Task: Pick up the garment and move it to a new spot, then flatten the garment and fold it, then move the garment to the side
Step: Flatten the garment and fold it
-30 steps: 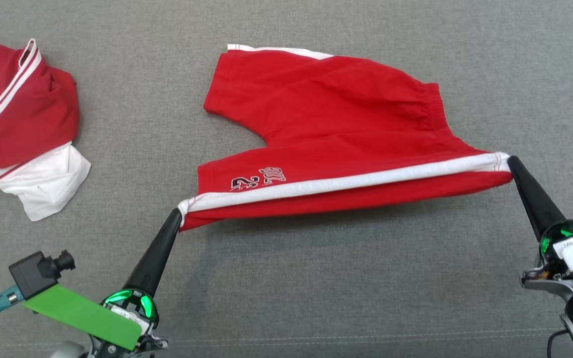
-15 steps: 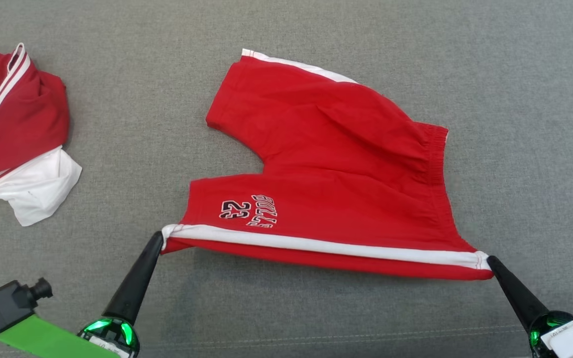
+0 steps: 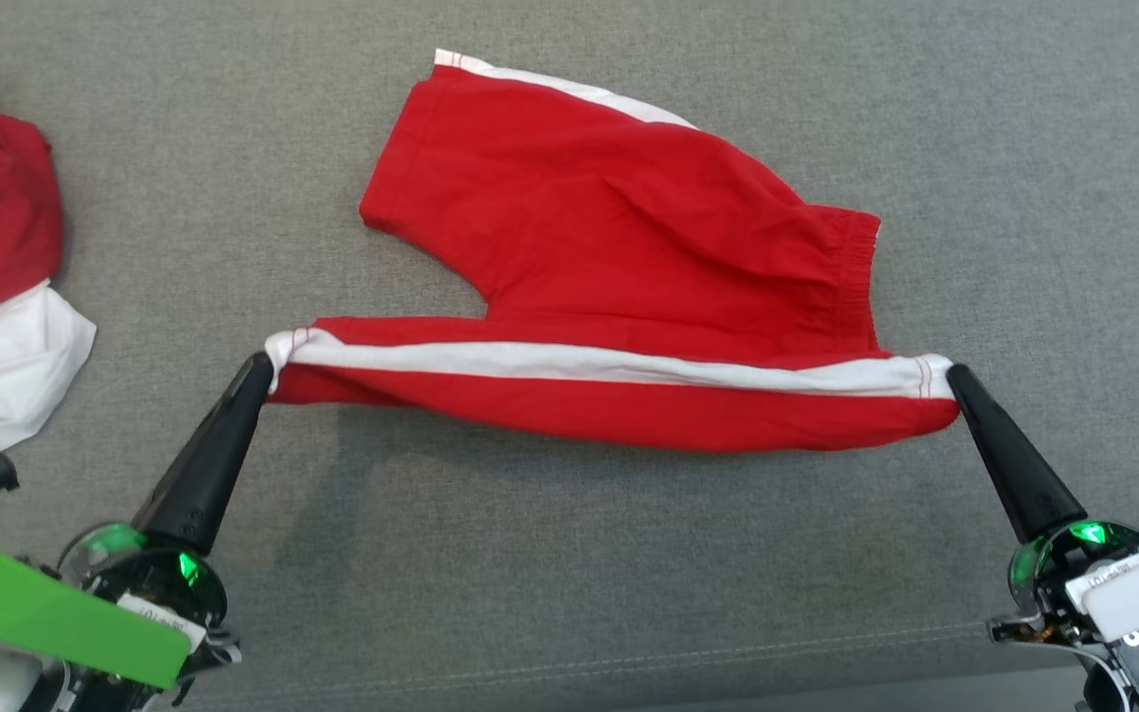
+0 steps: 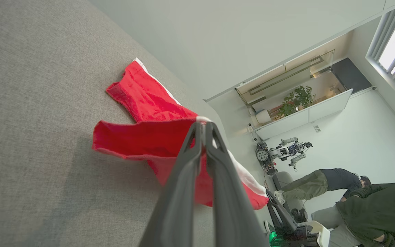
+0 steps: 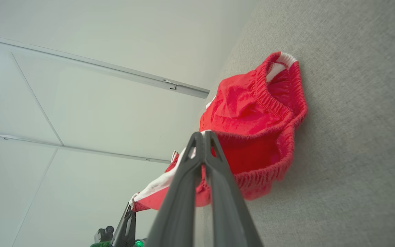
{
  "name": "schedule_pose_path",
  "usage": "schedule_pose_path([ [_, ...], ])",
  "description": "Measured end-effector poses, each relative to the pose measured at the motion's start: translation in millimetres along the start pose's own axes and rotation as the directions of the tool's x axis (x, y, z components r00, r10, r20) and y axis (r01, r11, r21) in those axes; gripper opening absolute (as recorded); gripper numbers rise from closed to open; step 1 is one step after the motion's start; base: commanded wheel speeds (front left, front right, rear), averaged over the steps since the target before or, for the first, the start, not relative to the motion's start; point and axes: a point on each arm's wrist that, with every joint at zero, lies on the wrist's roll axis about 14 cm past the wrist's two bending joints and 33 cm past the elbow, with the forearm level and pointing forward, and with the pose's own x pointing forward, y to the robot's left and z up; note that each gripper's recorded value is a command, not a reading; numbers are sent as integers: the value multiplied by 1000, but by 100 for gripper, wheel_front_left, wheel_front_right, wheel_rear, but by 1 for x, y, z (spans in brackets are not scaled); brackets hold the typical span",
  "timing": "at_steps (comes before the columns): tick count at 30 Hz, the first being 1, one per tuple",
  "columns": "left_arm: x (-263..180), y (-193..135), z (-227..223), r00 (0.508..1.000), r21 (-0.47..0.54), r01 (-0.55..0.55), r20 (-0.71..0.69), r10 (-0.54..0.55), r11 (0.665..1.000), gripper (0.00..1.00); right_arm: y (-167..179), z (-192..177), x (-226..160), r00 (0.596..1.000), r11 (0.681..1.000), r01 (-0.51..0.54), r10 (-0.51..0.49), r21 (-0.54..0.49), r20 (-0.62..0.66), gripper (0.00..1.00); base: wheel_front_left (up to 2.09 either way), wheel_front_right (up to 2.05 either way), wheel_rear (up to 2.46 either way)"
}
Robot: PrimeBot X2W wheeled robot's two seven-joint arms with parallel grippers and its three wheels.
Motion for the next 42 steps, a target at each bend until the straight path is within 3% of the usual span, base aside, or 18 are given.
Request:
schedule_pose_path([
  [12,71,-15,-4,984,59,137,-126,-129,989,0,8,24,41,988,998,-56,55,-3,141,0,0,0,0],
  [17,104,0,-2,982,82,131,-148,-118,988,0,-12,41,57,975,1000,7,-6,0,222,0,0,0,0],
  [21,130,12,1,980,158,139,-164,-113,978,0,-31,50,67,963,998,58,-56,1,264,0,0,0,0],
  [24,147,16,-7,975,142,150,-185,-123,979,0,-43,57,76,953,996,93,-87,-7,291,0,0,0,0],
  [34,187,45,-25,968,144,109,-240,-72,984,0,-53,48,115,964,995,88,-74,-43,255,0,0,0,0],
  [42,209,57,-30,966,183,91,-256,-42,979,0,-61,42,123,968,993,104,-89,-53,235,0,0,0,0],
])
